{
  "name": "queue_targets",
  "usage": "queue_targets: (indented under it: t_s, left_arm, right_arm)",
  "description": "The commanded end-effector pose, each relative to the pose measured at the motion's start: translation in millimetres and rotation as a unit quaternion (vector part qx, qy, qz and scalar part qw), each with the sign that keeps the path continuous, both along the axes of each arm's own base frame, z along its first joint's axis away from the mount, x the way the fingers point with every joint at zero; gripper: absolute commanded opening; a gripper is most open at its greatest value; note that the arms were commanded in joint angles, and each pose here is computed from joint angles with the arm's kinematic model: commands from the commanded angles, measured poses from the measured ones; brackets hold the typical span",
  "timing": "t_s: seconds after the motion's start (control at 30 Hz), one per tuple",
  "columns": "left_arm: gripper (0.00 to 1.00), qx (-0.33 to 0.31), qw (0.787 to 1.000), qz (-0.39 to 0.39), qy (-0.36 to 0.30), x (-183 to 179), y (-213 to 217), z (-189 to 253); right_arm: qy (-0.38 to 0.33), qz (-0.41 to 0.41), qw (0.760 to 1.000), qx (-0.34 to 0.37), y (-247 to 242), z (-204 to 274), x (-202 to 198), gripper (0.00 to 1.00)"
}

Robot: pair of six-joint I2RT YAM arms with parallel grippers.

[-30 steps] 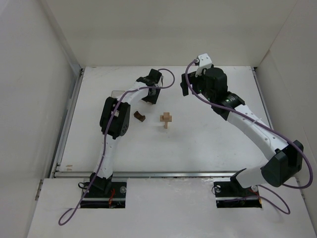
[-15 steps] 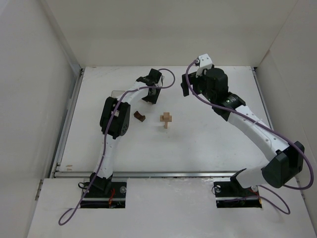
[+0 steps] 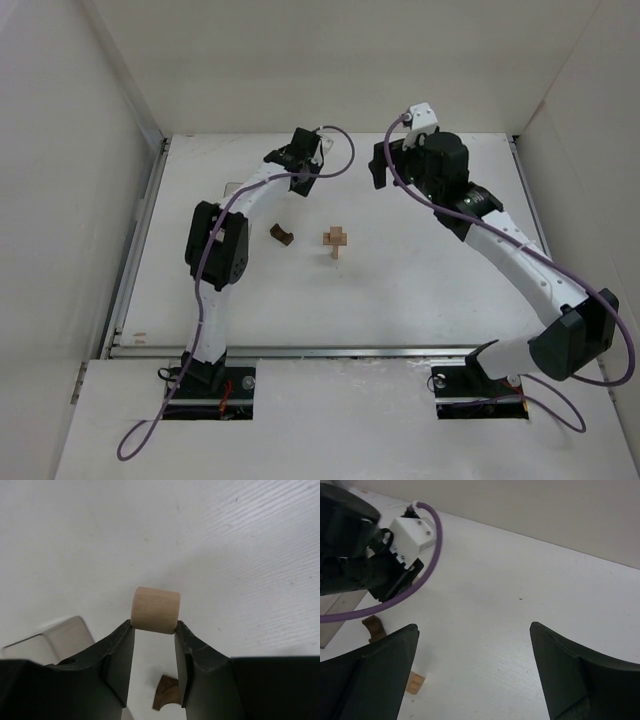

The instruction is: Build the wood block tower

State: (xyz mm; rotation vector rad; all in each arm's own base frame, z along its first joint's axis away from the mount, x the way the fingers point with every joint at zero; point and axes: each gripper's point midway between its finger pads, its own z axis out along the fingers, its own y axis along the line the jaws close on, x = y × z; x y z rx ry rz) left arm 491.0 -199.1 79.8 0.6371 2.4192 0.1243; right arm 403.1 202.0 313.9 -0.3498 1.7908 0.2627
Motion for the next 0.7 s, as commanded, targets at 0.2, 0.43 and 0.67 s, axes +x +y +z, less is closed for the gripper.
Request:
queue_targets:
  t_s: [0.2, 0.43, 0.67]
  left_arm:
    - [0.00, -0.013, 0.962, -0.130, -0.240, 6, -5, 211]
    - [0.00, -0.050, 0.878, -0.321, -0.351, -59, -50, 287]
    - [0.00, -0.009, 0.785, -0.427, -0.449, -137, -78, 293]
  right_arm:
    - [-0.069, 0.001, 0.988, 0.139, -44, 108, 9, 0.98]
    - [-0.084, 0.116, 0.981, 0.132, -23, 123, -17, 0.99]
    - [-0.098, 0.280, 0.947, 0.126, 13, 129, -63, 0.92]
